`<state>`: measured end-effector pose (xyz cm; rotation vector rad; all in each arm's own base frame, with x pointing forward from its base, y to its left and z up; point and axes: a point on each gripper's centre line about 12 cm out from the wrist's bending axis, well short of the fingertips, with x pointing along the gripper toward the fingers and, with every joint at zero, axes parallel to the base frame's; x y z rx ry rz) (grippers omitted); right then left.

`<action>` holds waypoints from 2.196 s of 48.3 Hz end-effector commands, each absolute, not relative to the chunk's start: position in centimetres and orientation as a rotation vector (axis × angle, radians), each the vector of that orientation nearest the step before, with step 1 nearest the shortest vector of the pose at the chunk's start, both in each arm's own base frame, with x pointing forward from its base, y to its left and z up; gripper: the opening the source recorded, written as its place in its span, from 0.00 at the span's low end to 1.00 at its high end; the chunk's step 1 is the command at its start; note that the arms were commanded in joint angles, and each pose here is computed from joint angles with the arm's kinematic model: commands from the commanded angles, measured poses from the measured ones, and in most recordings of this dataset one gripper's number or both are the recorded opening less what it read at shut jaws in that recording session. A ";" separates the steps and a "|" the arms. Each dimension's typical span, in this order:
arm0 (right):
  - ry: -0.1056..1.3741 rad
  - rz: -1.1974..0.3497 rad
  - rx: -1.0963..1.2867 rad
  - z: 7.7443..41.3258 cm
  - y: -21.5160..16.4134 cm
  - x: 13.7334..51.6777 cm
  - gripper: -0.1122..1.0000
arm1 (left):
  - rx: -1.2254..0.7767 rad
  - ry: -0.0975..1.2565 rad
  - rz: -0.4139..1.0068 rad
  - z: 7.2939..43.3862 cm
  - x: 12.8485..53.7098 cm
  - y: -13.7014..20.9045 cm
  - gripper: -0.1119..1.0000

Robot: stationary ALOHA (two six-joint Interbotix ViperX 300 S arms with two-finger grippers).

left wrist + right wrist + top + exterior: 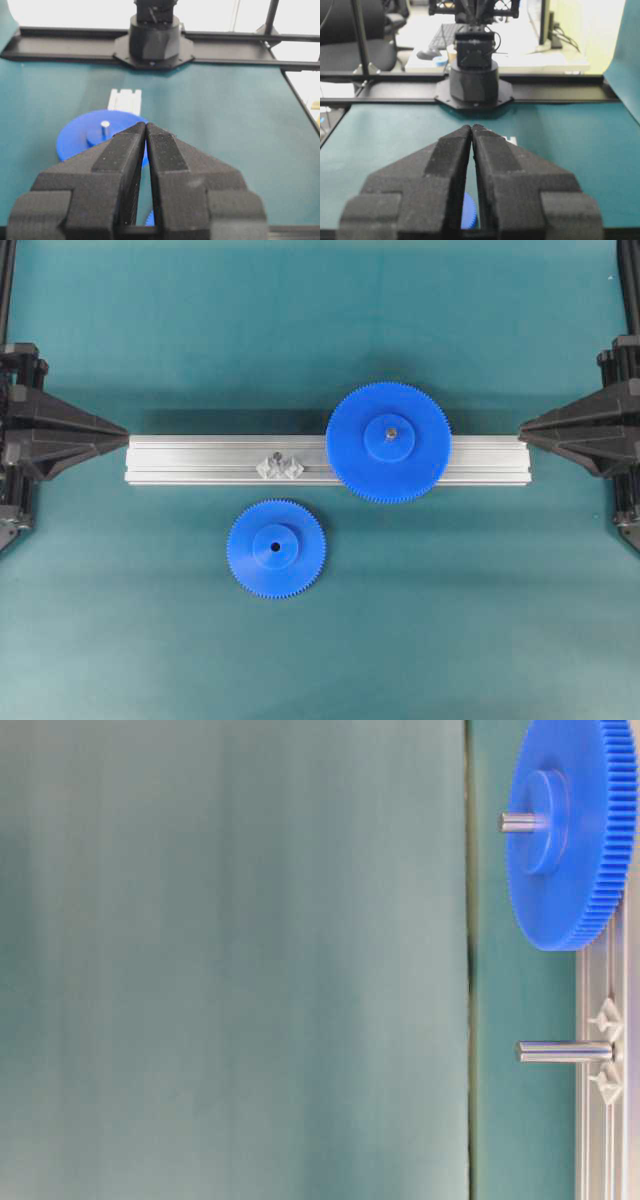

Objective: Insert the small gear onto the shaft.
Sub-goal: 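Move the left gripper toward the loose small blue gear, then lower the left gripper over the small blue gear and grasp its hub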

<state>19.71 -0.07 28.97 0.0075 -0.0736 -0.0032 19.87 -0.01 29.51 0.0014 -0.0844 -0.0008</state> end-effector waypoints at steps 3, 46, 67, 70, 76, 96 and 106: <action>-0.061 -0.007 0.041 29.4 -0.1 20.1 0.26 | -0.022 -0.044 -0.034 30.7 20.6 -0.7 0.21; 0.319 -0.125 0.060 28.2 -2.4 19.7 0.32 | -0.023 0.449 -0.064 27.9 29.4 -2.2 0.54; 0.464 -0.184 0.050 27.0 -3.4 18.7 0.35 | -0.069 0.699 -0.047 23.6 33.7 -3.1 0.91; 0.467 -0.189 0.052 26.9 -3.5 18.7 0.35 | -0.067 0.728 -0.045 22.9 34.5 -3.1 0.91; 0.462 -0.192 0.052 26.9 -3.5 18.6 0.35 | -0.063 0.787 -0.041 21.6 35.8 -3.3 0.91; 0.445 -0.192 0.052 26.8 -3.5 18.5 0.35 | -0.045 0.973 -0.038 18.0 38.7 -4.0 0.91; 0.454 -0.192 0.056 26.3 -3.5 18.4 0.35 | -0.037 1.045 -0.036 16.2 39.6 -4.2 0.91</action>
